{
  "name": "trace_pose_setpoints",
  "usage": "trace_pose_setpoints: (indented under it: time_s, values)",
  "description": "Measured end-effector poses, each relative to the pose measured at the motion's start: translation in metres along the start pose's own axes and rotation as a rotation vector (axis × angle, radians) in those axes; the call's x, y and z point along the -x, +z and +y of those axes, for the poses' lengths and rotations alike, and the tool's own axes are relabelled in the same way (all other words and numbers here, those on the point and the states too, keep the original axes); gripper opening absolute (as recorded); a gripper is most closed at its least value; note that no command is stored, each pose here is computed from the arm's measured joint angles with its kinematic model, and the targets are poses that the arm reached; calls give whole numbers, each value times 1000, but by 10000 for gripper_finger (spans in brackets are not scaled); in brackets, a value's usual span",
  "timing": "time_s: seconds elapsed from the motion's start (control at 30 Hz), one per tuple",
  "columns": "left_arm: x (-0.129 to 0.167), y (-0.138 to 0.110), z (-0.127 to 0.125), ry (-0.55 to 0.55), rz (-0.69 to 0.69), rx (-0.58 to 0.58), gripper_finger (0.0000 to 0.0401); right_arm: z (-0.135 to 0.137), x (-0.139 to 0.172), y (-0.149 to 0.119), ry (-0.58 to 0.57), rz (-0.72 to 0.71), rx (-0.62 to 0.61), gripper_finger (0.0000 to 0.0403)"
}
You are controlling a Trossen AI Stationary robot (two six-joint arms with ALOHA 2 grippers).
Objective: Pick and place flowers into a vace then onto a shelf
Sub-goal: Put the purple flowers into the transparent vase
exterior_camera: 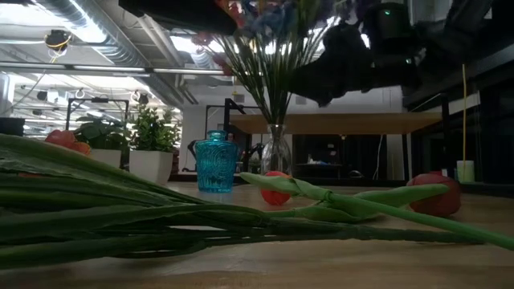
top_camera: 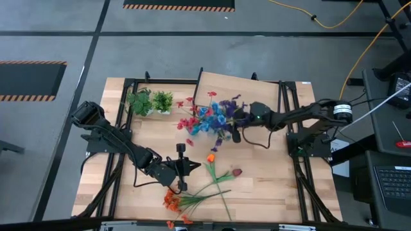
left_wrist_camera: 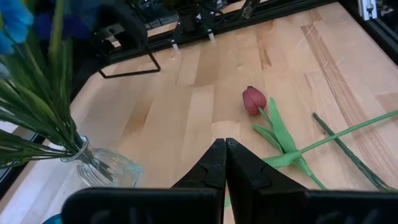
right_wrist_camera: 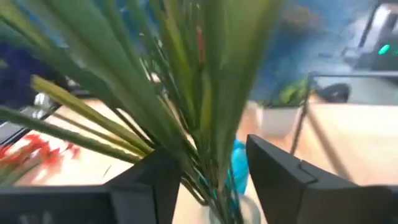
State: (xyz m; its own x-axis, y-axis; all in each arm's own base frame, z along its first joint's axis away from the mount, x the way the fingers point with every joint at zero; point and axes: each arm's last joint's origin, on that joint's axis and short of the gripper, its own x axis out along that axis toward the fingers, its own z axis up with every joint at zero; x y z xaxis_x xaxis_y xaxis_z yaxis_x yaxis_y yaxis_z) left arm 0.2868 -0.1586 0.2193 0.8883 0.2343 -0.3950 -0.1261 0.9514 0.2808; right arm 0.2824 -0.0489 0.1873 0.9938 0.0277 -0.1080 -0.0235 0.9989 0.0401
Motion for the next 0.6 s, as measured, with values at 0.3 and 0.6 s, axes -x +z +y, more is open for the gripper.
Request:
trace_pose_setpoints:
  time_s: [0.3,0.6]
  values:
    - [0,0,0,-7,1,0,2,1,0,12,14,169,13,206]
    - [1,0,-1,-10,0,1,5,0,1,14,-4,164,58,206]
